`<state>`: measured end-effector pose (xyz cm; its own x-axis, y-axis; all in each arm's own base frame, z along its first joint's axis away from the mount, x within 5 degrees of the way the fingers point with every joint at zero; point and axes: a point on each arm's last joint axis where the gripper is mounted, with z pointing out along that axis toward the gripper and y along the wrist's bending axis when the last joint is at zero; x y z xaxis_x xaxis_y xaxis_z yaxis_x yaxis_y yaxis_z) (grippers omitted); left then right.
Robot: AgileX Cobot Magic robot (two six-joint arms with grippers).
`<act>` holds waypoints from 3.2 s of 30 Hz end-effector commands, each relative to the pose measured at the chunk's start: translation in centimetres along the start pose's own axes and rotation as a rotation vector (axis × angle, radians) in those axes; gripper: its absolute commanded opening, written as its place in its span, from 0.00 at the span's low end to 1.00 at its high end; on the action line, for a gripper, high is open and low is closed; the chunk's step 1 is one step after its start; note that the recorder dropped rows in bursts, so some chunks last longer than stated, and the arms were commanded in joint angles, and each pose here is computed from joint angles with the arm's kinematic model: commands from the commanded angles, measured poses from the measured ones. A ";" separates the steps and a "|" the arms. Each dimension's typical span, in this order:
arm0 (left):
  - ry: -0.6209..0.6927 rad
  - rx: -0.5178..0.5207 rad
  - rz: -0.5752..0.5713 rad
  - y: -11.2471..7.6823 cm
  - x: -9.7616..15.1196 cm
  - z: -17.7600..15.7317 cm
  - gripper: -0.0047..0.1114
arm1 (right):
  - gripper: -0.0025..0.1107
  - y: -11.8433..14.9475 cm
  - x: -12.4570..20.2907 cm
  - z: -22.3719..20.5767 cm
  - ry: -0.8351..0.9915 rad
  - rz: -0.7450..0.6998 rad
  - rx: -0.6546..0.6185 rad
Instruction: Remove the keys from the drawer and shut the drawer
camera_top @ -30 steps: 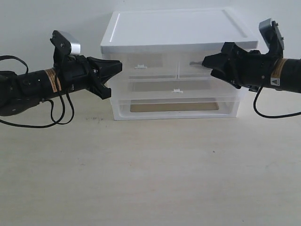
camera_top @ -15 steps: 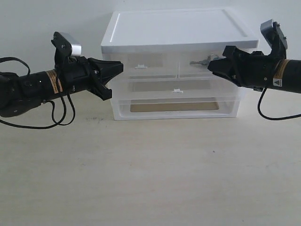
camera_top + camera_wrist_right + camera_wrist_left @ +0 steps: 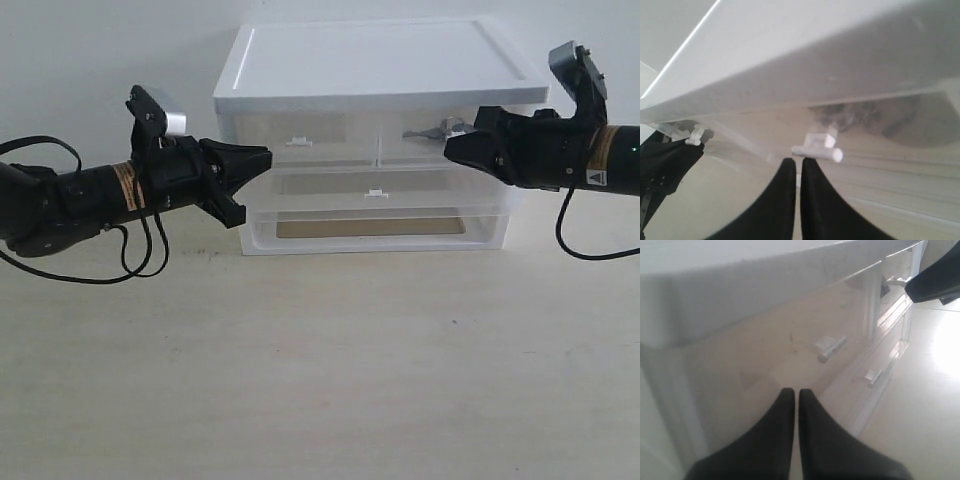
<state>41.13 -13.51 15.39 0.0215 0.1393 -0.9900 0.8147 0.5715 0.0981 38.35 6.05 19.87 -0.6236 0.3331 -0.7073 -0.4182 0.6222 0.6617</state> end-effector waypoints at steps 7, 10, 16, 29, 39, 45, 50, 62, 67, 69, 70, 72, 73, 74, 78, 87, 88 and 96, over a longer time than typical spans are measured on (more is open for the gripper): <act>-0.006 -0.118 -0.038 1.9 -0.4 0.3 0.08 | 0.02 0.5 -0.1 -0.3 0.056 -0.047 -0.032; -0.006 -0.118 -0.038 1.9 -0.4 0.3 0.08 | 0.02 0.2 -0.4 -0.6 0.030 -0.034 -0.028; -0.006 -0.118 -0.038 1.9 -0.4 0.3 0.08 | 0.31 -1.0 -1.2 -1.9 0.007 0.012 -0.015; -0.011 -0.118 -0.037 2.0 -0.6 0.4 0.08 | 0.42 -1.2 -2.1 -2.2 -0.090 0.209 -0.012; -0.011 -0.118 -0.041 2.0 -0.6 0.4 0.08 | 0.42 -0.5 -1.8 -1.0 -0.107 0.238 -0.003; -0.011 -0.118 -0.041 2.0 -0.6 0.4 0.08 | 0.37 -1.1 -1.8 -1.0 -0.113 0.231 0.064; -0.015 -0.117 -0.040 2.0 -0.6 0.4 0.08 | 0.18 -1.0 -1.9 -1.0 -0.122 0.188 0.055; -0.015 -0.117 -0.040 2.0 -0.6 0.4 0.08 | 0.02 0.1 -1.5 -1.0 -0.079 0.077 -0.061; -0.021 -0.128 -0.019 1.3 -0.8 1.1 0.08 | 0.02 0.7 -0.7 -1.0 0.022 0.054 -0.118; -0.028 -0.141 -0.012 1.3 -0.9 1.3 0.08 | 0.02 0.8 0.1 -1.1 0.060 0.060 -0.142; -0.030 -0.147 -0.010 1.3 -0.9 1.3 0.08 | 0.02 0.7 0.7 -1.3 0.054 0.080 -0.144; -0.035 -0.164 -0.018 1.5 -1.0 1.2 0.08 | 0.02 0.4 1.9 -1.8 0.041 0.075 -0.130; -0.033 -0.164 -0.019 1.5 -0.9 1.2 0.08 | 0.02 0.4 2.8 -2.1 0.040 0.075 -0.118; -0.033 -0.164 -0.019 1.5 -0.9 1.2 0.08 | 0.02 0.5 3.3 -2.5 0.035 0.073 -0.119; -0.033 -0.164 -0.019 1.5 -0.9 1.2 0.08 | 0.02 1.7 3.7 -3.6 0.027 0.034 -0.124; -0.033 -0.164 -0.019 1.5 -0.9 1.2 0.08 | 0.02 5.2 4.8 -7.2 -0.010 -0.062 -0.097; -0.033 -0.164 -0.019 1.5 -0.9 1.2 0.08 | 0.02 5.3 5.1 -7.4 -0.008 -0.066 -0.086; -0.034 -0.164 -0.023 1.5 -0.9 1.2 0.08 | 0.02 6.1 7.3 -9.0 0.014 -0.070 -0.074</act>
<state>41.29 -15.14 15.58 0.0830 0.1634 -0.9831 0.8193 0.5504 0.1606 26.52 5.26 20.32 -0.6259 0.3101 -0.7156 -0.4250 0.6337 0.6464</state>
